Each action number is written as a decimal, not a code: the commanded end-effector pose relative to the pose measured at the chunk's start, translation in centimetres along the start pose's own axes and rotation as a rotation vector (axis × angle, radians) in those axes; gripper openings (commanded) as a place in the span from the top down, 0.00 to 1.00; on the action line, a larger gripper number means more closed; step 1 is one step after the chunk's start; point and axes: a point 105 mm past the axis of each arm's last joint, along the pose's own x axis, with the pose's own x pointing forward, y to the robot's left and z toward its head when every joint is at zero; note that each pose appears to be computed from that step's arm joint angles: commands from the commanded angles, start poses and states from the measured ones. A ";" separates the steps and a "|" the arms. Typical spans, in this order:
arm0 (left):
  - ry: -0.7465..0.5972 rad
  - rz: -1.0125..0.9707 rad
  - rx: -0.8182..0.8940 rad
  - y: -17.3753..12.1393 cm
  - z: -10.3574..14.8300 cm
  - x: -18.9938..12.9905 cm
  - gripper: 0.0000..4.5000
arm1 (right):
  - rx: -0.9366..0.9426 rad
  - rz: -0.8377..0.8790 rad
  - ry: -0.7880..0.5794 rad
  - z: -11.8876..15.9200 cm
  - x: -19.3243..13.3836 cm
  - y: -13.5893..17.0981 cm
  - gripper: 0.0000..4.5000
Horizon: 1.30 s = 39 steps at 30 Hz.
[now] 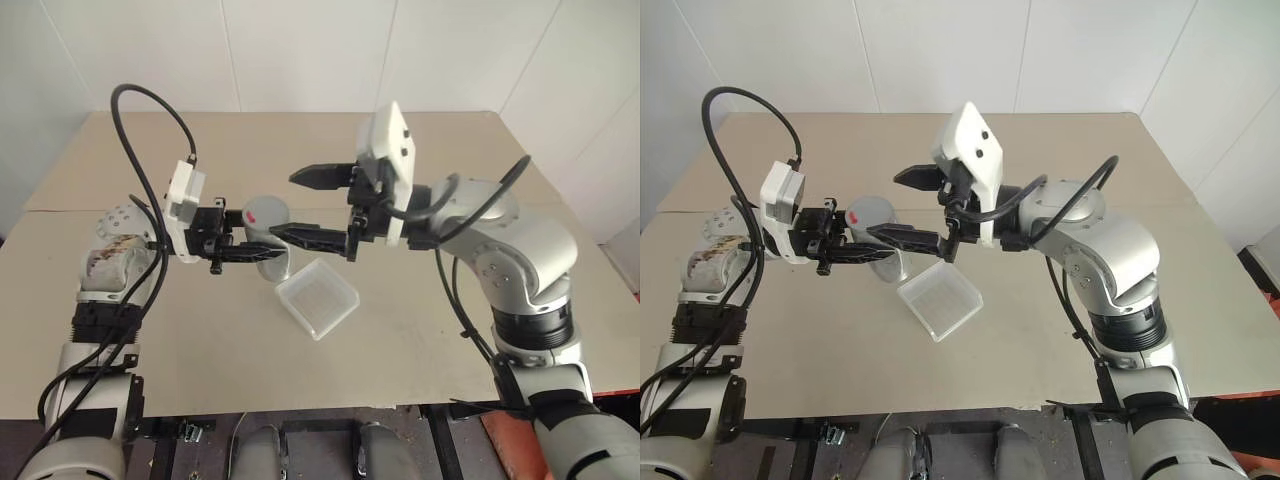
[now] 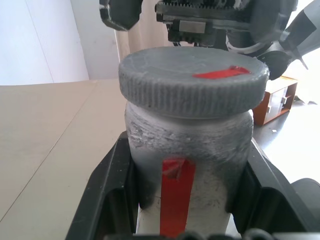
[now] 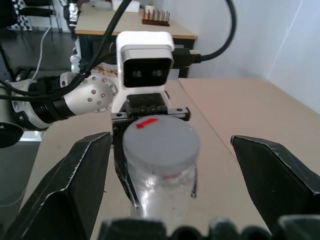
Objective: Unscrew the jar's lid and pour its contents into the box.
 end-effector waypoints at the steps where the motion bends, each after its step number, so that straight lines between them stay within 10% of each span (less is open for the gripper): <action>1: -0.011 -0.009 0.046 0.2 1.0 0.2 0.57 | -0.052 0.005 -0.004 1.0 0.7 0.4 0.01; 17: -0.005 -0.018 0.047 0.0 1.0 0.1 0.57 | -0.018 -0.012 0.031 0.4 2.7 0.1 0.01; 24: -0.005 -0.019 0.050 0.1 0.9 0.1 0.57 | 0.010 -0.006 0.025 0.6 2.6 -0.2 0.39; 34: 0.018 -0.022 0.044 -0.5 -0.2 0.1 0.57 | 0.255 -0.080 -0.145 3.3 -0.3 -3.3 0.39; 39: 0.001 0.064 0.068 0.1 0.0 -0.1 0.57 | 0.094 -0.412 0.056 -2.7 -5.0 -6.3 0.39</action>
